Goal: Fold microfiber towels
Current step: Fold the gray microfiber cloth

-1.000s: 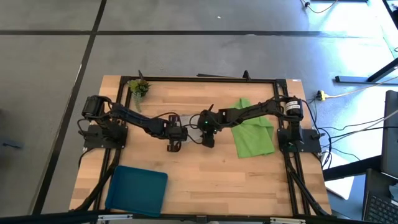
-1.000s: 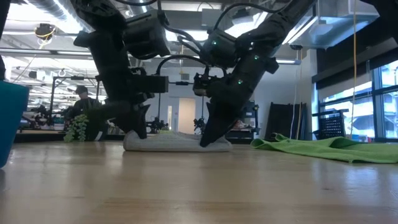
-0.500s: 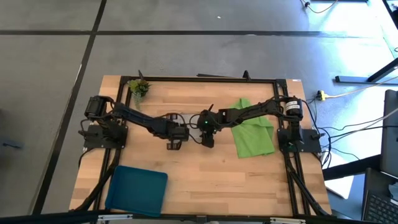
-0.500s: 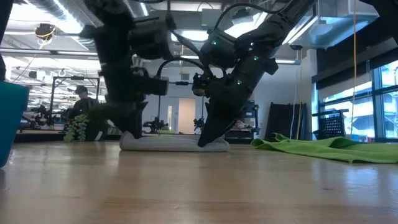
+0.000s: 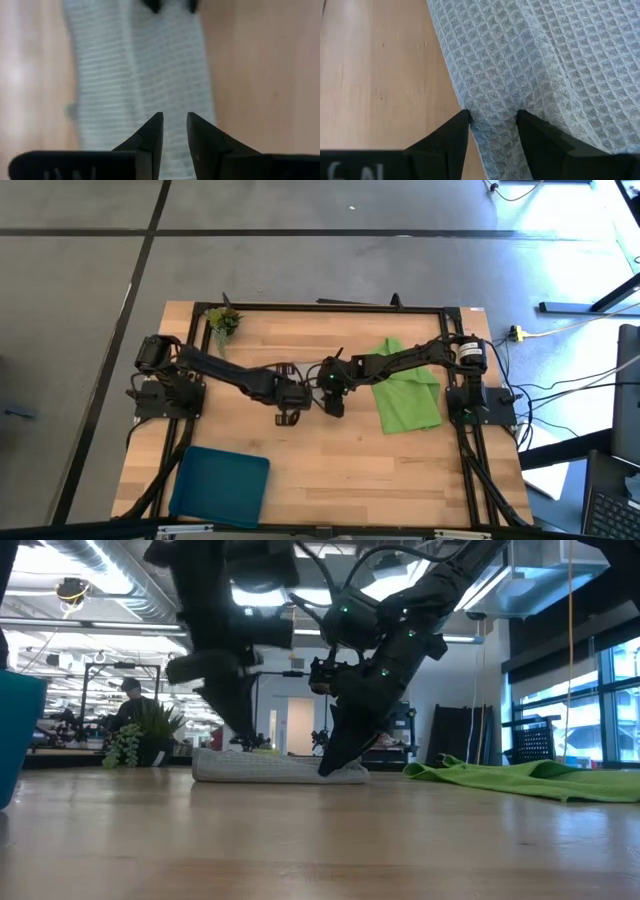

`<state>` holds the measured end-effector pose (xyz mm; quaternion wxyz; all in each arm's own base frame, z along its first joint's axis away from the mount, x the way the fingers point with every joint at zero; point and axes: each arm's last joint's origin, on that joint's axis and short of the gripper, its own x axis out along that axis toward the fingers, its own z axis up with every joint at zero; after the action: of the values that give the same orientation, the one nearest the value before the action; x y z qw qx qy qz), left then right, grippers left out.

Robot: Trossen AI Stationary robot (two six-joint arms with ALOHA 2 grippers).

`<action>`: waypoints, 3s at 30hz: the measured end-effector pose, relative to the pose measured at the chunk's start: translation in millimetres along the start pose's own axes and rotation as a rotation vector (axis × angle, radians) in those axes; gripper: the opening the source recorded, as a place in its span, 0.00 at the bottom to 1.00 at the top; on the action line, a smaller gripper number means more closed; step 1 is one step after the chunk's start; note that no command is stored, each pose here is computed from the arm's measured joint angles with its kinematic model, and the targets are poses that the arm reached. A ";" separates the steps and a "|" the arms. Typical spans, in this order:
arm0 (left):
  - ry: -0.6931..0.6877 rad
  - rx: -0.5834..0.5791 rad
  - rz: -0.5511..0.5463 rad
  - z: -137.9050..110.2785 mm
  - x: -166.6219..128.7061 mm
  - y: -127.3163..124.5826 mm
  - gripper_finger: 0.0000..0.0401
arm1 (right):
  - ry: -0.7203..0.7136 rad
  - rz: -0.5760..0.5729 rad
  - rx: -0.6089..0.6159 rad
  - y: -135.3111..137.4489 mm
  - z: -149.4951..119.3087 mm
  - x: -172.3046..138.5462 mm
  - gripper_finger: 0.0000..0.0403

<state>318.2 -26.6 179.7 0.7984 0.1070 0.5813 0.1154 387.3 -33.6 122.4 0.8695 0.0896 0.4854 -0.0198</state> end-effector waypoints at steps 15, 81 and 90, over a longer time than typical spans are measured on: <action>-0.126 -0.081 -0.092 -38.4 47.8 -2.7 0.19 | 0.010 0.003 -0.046 0.8 3.1 -3.6 0.43; -0.152 -0.021 -0.219 -46.2 29.2 -27.4 0.19 | 0.072 0.025 -0.235 62.3 -11.2 5.6 0.06; -0.117 -0.040 -0.103 -57.6 2.5 -13.1 0.19 | 0.103 0.291 -0.041 36.6 3.7 0.9 0.06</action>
<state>264.8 -36.2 156.1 0.8378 0.0677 0.5359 0.0792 395.4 1.8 128.5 0.8387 0.1422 0.5116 0.1209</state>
